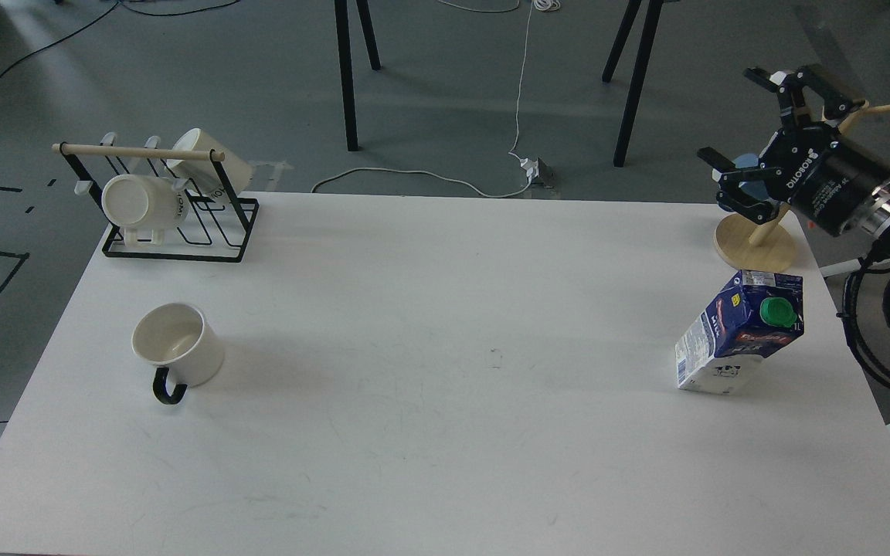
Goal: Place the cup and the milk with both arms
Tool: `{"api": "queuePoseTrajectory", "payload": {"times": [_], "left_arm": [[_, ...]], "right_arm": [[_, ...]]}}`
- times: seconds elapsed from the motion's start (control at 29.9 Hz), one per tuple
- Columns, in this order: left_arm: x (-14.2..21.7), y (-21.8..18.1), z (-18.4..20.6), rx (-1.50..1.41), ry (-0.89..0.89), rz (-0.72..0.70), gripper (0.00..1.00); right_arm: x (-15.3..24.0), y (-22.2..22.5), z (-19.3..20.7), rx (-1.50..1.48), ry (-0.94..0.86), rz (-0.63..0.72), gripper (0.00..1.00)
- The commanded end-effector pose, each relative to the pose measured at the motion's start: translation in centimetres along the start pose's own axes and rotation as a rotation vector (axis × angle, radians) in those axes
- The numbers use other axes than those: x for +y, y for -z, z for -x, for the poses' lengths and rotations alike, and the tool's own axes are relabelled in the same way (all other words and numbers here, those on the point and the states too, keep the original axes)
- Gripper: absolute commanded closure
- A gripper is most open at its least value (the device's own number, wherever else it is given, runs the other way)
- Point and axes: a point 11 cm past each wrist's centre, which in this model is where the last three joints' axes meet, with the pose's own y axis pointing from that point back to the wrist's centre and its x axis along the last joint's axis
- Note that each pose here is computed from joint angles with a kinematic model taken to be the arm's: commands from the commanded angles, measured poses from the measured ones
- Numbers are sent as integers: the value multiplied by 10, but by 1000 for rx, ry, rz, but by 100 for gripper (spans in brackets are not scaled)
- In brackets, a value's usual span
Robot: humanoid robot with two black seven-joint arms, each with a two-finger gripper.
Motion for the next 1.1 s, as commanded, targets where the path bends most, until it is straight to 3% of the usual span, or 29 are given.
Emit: {"api": "queuePoseTrajectory", "payload": {"times": [0.0,0.13,0.4,0.54,0.64,0.84,1.07], "left_arm": [[-6,-10,17,-59,66,-2,0],[-9,-35,19,-129,88,26,0],[-11,-42,20,-148,86,36,0],[-29,-74,50,-54,137,156,0],[-33,-82,49,95,108,233,0],[-43,-40,32,287,-65,196,0],[-70,-17,90,381,0,153,0]], "right_arm": [[2,-3,-1,-3,-4,5,0],[2,-4,-2,-5,-7,7,0],[3,-5,-3,-5,-9,11,0],[5,-4,-5,-1,-15,11,0],[5,-4,-4,-2,-14,13,0],[6,-9,-3,-4,-12,24,0],[5,-8,-3,-2,-11,26,0]]}}
